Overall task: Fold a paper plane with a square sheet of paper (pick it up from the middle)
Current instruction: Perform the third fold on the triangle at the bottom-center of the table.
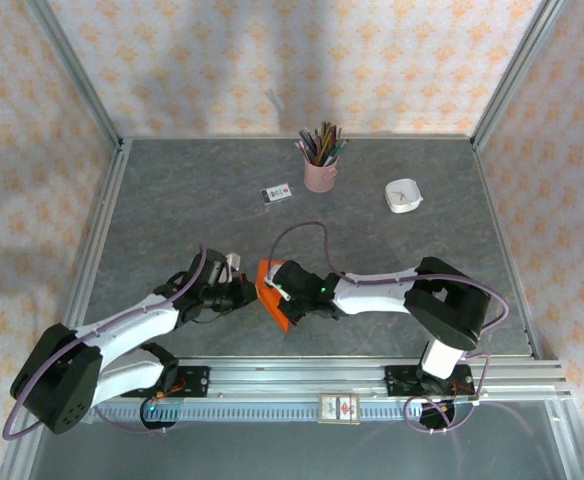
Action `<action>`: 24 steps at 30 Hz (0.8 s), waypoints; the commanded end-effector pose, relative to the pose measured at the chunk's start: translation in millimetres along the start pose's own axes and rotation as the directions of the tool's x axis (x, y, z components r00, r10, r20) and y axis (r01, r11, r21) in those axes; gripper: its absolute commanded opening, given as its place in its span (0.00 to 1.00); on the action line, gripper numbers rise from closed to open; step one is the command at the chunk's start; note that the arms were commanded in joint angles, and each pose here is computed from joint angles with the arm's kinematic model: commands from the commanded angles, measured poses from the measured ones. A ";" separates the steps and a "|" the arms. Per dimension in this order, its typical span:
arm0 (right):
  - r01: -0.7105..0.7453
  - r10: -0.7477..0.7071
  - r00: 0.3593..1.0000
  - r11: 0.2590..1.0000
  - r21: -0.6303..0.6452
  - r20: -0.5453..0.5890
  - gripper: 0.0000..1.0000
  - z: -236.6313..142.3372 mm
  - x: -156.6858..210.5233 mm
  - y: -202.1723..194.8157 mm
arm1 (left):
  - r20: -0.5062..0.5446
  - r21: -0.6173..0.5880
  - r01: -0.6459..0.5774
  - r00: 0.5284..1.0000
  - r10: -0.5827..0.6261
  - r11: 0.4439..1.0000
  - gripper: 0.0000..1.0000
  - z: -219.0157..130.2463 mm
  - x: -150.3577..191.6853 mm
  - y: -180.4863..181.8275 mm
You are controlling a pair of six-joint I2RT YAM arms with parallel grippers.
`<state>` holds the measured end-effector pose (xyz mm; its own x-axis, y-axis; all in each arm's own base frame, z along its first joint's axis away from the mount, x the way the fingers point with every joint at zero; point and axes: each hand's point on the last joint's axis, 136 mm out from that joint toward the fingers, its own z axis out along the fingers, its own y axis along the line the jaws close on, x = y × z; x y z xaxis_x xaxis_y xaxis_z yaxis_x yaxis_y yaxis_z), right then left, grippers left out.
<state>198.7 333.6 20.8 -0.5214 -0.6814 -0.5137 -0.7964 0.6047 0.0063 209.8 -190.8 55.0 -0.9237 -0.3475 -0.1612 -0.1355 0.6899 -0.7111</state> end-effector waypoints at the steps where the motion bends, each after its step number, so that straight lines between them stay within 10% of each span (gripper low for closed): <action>1: -0.024 0.025 0.998 1.000 0.016 -0.065 0.00 8.9 20.9 -5.7 | 0.014 0.068 0.082 0.996 -0.083 0.994 0.00 0.8 8.6 -3.6; 24: -0.055 0.060 0.995 0.996 0.065 -0.078 0.00 30.4 -8.3 -19.3 | 0.007 0.224 0.155 0.987 -0.161 0.962 0.00 -2.2 23.4 -20.1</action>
<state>230.8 360.1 21.8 -0.5550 -0.6400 -0.5314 -0.7615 0.6480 0.0149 189.3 -204.5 60.1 -0.8919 -0.4474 -0.0658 -0.2007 0.5221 -0.8289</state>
